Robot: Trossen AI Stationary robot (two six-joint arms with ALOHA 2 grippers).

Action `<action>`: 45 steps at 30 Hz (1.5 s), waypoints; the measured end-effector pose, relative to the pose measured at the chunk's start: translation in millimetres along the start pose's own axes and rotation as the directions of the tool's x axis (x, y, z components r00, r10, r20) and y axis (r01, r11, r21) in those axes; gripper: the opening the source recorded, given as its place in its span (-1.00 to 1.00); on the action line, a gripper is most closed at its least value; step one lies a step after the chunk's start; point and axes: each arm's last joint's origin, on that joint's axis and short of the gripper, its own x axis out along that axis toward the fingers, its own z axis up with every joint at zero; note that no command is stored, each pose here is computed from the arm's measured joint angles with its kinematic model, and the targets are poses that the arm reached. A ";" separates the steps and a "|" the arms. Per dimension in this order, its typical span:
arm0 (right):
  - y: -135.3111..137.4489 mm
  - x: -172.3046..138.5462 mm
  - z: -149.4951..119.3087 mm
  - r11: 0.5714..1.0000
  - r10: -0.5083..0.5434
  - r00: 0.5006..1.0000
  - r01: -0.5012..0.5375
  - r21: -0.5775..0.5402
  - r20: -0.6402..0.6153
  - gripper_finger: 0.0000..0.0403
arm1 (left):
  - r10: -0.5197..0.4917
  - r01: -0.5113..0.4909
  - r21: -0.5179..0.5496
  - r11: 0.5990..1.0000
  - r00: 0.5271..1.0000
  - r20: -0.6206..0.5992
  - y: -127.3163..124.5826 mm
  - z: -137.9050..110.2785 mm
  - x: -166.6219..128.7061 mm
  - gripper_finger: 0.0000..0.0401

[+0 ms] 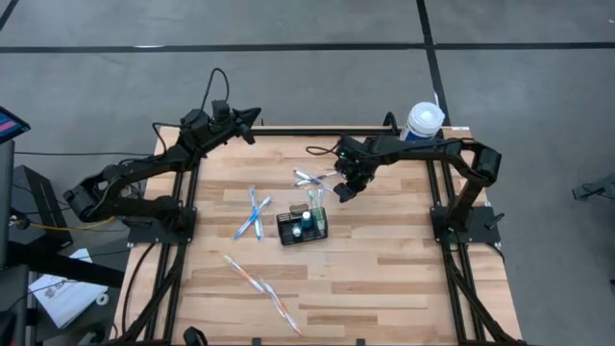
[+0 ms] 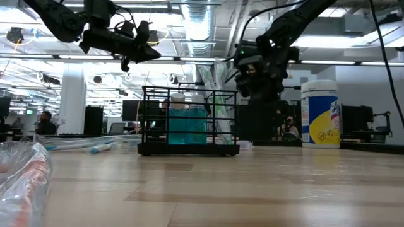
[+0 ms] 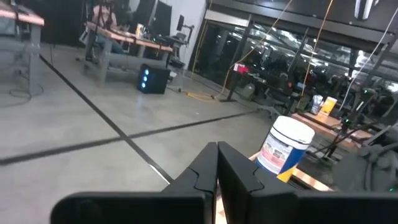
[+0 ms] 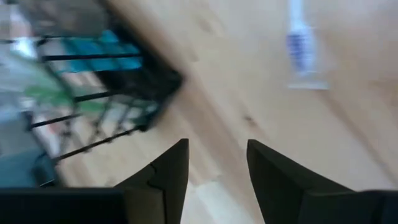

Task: Pick & Place toothbrushing station
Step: Put the right blue toothbrush into the mesh organizer

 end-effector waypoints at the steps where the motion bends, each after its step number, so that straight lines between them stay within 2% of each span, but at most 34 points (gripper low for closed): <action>1: 1.0 1.9 0.8 0.999 0.032 0.999 -0.032 -0.006 -0.011 -0.25 | -0.002 0.002 0.000 1.000 1.000 0.001 -0.1 0.2 0.0 -0.98; 4: 2.6 2.9 0.8 0.992 0.120 0.992 -0.120 -0.022 -0.039 -0.26 | 0.000 0.000 -0.045 0.999 1.000 -0.005 0.5 -1.3 1.0 -0.98; 8: 6.2 2.8 4.6 0.984 0.157 0.988 -0.157 -0.090 -0.010 -0.29 | 0.013 -0.019 -0.069 0.997 0.996 -0.088 3.0 -13.3 5.1 -0.98; 12: 18.4 -5.1 14.6 0.943 0.282 0.956 -0.262 -0.206 0.077 -0.33 | -0.030 0.019 -0.080 0.997 0.988 -0.150 4.1 -21.4 8.1 -0.98; 15: 26.3 -13.0 19.2 0.921 0.325 0.936 -0.281 -0.270 0.136 -0.35 | -0.073 0.060 -0.086 0.995 0.984 -0.163 3.4 -21.9 8.3 -0.99; 19: 22.1 -13.1 19.3 0.938 0.267 0.950 -0.218 -0.269 0.161 -0.38 | -0.098 0.089 -0.059 0.994 0.980 -0.171 2.7 -22.2 8.2 -0.99; 24: 11.8 -8.2 16.0 0.964 0.112 0.979 -0.066 -0.258 0.168 -0.40 | -0.136 0.148 0.045 0.988 0.970 -0.201 1.9 -24.2 7.7 -0.99; 26: 11.3 -7.9 15.8 0.961 0.085 0.980 -0.034 -0.273 0.177 -0.40 | -0.144 0.161 0.061 0.985 0.966 -0.216 1.9 -25.5 7.4 -0.99; 30: 13.6 -7.9 14.2 0.966 0.123 0.981 -0.083 -0.245 0.152 -0.40 | -0.197 0.211 0.020 0.977 0.938 -0.285 1.5 -31.2 5.9 -0.99; 34: 18.9 -5.3 10.1 0.965 0.161 0.981 -0.133 -0.224 0.108 -0.40 | -0.205 0.204 -0.044 0.978 0.898 -0.390 -0.3 -42.4 2.9 -0.99; 38: 26.0 -0.9 5.7 0.960 0.167 0.983 -0.143 -0.243 0.082 -0.38 | -0.166 0.128 -0.108 0.986 0.825 -0.540 2.6 -58.1 -4.3 -0.99; 40: 28.7 0.6 4.3 0.957 0.169 0.983 -0.145 -0.250 0.076 -0.38 | -0.113 0.009 -0.166 0.986 0.770 -0.628 6.5 -67.2 -10.5 -0.98; 42: 30.3 1.4 3.5 0.955 0.174 0.982 -0.151 -0.254 0.070 -0.38 | -0.076 -0.091 -0.202 0.975 0.719 -0.691 8.9 -73.8 -15.9 -0.97; 45: 32.8 2.1 2.1 0.952 0.205 0.978 -0.188 -0.241 0.047 -0.39 | -0.077 -0.196 -0.286 0.938 0.688 -0.722 8.4 -77.2 -18.9 -0.91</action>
